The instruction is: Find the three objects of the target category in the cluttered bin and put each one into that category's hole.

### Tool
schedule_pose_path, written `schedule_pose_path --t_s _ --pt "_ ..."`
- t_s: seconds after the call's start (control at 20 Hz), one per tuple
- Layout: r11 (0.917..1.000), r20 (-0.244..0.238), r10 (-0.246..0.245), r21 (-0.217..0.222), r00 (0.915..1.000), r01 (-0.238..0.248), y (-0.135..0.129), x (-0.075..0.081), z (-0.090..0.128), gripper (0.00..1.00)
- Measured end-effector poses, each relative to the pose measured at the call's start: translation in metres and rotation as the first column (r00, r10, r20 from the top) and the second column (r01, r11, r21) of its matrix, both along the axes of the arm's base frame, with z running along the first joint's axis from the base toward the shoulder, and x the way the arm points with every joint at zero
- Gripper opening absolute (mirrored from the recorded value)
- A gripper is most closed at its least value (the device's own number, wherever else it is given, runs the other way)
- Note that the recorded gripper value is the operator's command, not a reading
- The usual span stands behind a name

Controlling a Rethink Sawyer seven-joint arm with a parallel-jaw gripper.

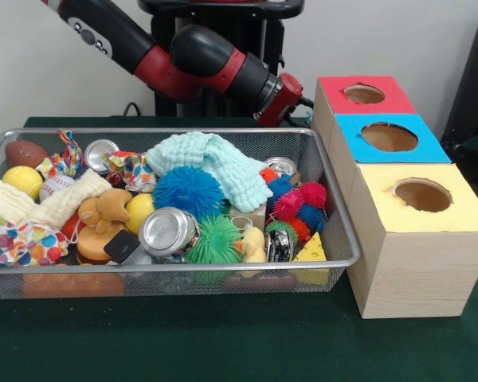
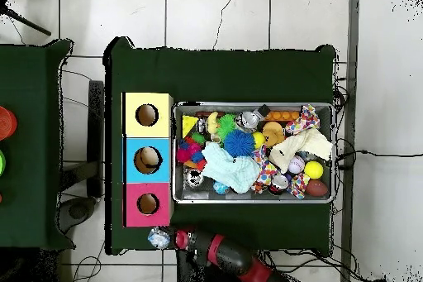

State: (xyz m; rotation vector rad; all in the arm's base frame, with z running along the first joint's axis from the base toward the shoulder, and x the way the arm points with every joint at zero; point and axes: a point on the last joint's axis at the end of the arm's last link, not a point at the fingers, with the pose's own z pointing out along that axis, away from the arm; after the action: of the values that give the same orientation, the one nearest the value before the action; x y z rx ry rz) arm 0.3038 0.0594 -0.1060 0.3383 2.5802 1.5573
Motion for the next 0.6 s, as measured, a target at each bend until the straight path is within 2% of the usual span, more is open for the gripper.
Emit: schedule_pose_path --t_s 0.25,0.45,0.6 --pt "0.9995 0.008 -0.027 -0.018 0.9996 0.027 -0.001 0.004 -0.003 0.0" --pt "0.9962 0.03 -0.064 -0.058 0.9975 0.066 -0.001 0.011 -0.007 0.0" --pt "0.9953 0.035 -0.069 -0.066 0.997 0.071 0.0 0.012 -0.008 0.0"
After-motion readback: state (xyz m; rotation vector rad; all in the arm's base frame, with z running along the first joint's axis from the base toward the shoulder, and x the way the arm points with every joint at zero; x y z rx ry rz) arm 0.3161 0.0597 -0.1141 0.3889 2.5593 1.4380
